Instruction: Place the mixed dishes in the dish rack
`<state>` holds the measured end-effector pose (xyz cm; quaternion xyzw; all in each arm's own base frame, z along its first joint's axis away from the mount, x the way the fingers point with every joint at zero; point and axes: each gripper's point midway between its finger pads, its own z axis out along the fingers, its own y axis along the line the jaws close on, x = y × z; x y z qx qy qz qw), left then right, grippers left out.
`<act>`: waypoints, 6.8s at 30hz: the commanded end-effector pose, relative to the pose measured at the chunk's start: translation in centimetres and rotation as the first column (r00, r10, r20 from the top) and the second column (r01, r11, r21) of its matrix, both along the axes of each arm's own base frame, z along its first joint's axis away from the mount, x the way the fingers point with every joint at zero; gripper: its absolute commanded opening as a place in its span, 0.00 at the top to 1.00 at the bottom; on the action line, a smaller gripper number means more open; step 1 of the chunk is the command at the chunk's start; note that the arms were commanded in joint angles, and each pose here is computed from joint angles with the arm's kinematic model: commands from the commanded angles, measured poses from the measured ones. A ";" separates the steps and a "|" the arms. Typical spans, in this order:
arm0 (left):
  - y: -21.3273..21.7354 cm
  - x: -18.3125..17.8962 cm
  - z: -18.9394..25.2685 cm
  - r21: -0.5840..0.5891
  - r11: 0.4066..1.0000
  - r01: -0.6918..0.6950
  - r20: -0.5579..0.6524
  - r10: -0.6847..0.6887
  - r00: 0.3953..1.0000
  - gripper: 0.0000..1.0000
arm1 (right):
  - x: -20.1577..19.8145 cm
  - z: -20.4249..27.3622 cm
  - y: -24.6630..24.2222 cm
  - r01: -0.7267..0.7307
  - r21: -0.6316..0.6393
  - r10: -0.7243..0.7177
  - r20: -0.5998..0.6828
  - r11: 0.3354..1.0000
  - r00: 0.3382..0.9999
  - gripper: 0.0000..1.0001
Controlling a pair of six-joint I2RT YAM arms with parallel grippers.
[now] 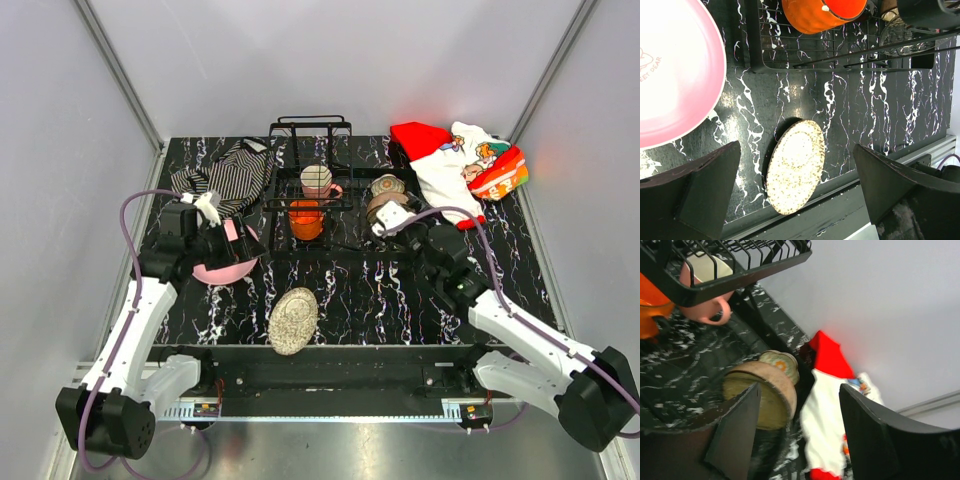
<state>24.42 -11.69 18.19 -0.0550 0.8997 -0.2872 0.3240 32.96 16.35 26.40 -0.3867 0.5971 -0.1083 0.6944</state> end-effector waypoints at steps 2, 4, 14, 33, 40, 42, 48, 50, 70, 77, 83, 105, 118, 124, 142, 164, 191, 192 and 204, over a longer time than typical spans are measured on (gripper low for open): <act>-0.4 0.1 0.8 -0.027 0.999 0.023 0.041 -0.022 0.999 0.01 | -0.5 3.4 0.7 0.040 0.375 0.005 -0.117 0.926 0.993 0.35; -0.5 0.1 0.9 -0.036 0.999 0.025 0.040 -0.024 0.999 0.01 | -0.5 3.8 0.3 0.098 0.450 -0.022 -0.170 0.888 0.985 0.39; -0.7 0.4 1.7 -0.052 0.998 0.021 0.050 -0.018 0.999 0.01 | -9.0 -2.3 7.0 0.212 0.675 0.394 -0.624 0.707 0.674 0.36; -0.2 -1.5 -1.0 -0.040 0.999 -0.008 0.002 0.008 1.000 0.01 | -17.0 -16.0 17.3 0.674 0.576 0.391 -0.815 0.462 0.428 0.36; 0.3 -2.7 -2.0 -0.022 0.996 -0.082 0.029 0.083 0.996 0.01 | -17.7 -18.1 19.9 0.702 0.558 0.432 -0.819 0.443 0.379 0.36; 0.6 -2.7 -2.7 -0.009 0.994 -0.107 0.005 0.107 0.994 0.01 | -17.8 -18.1 19.9 0.704 0.558 0.437 -0.817 0.439 0.376 0.35; 1.8 -2.2 -4.3 0.007 0.974 -0.226 -0.029 0.226 0.974 0.01 | -17.9 -18.1 18.5 0.707 0.558 0.423 -0.820 0.435 0.387 0.36; 2.9 -1.0 -4.2 0.021 0.951 -0.310 0.002 0.310 0.951 0.01 | -18.0 -18.3 17.8 0.710 0.558 0.414 -0.820 0.429 0.394 0.35; 3.0 6.1 -6.6 0.321 0.901 -0.292 0.027 0.300 0.954 0.23 | -18.6 -17.2 10.9 0.713 0.612 0.422 -0.778 0.341 0.466 0.36; 3.3 5.4 -7.0 0.552 0.815 -0.179 0.018 0.202 0.979 0.23 | -18.9 -17.5 9.8 0.719 0.616 0.431 -0.771 0.322 0.468 0.36; 3.9 4.7 -9.0 0.595 0.777 -0.204 0.022 0.238 0.971 0.23 | -18.9 -17.3 9.8 0.715 0.623 0.437 -0.765 0.318 0.472 0.36; 4.8 5.1 -10.6 0.518 0.744 -0.422 0.095 0.441 0.893 0.21 | -19.0 -17.6 8.8 0.720 0.625 0.437 -0.762 0.303 0.477 0.36; 14.7 1.1 -8.5 0.299 0.450 -0.842 0.070 0.869 0.489 0.17 | -19.1 -17.7 8.7 0.720 0.620 0.432 -0.767 0.310 0.475 0.37; 15.1 0.8 -11.5 0.365 0.410 -0.836 -0.012 0.900 0.436 0.26 | -19.0 -17.4 8.8 0.718 0.626 0.439 -0.761 0.303 0.478 0.37; 16.8 1.7 -17.0 0.338 0.365 -0.868 -0.120 0.931 0.345 0.55 | -18.7 -17.1 7.7 0.712 0.640 0.424 -0.752 0.288 0.505 0.37; 17.9 3.4 -13.9 0.232 0.332 -0.914 -0.126 0.942 0.310 1.00 | -18.7 -16.7 6.1 0.719 0.641 0.399 -0.754 0.269 0.522 0.37; 17.5 -4.2 15.8 -0.319 0.397 -0.861 0.308 0.902 0.302 1.00 | -15.4 -2.1 7.7 0.392 0.782 0.340 -0.582 0.485 0.739 0.21; 17.0 -4.3 16.6 -0.319 0.432 -0.843 0.329 0.885 0.329 1.00 | -15.4 -1.0 8.2 0.369 0.788 0.369 -0.574 0.493 0.731 0.21; 8.0 -1.4 25.3 -0.459 0.773 -0.438 0.403 0.621 0.672 1.00 | -9.5 16.8 14.3 -0.062 0.854 0.598 -0.309 0.517 0.739 0.21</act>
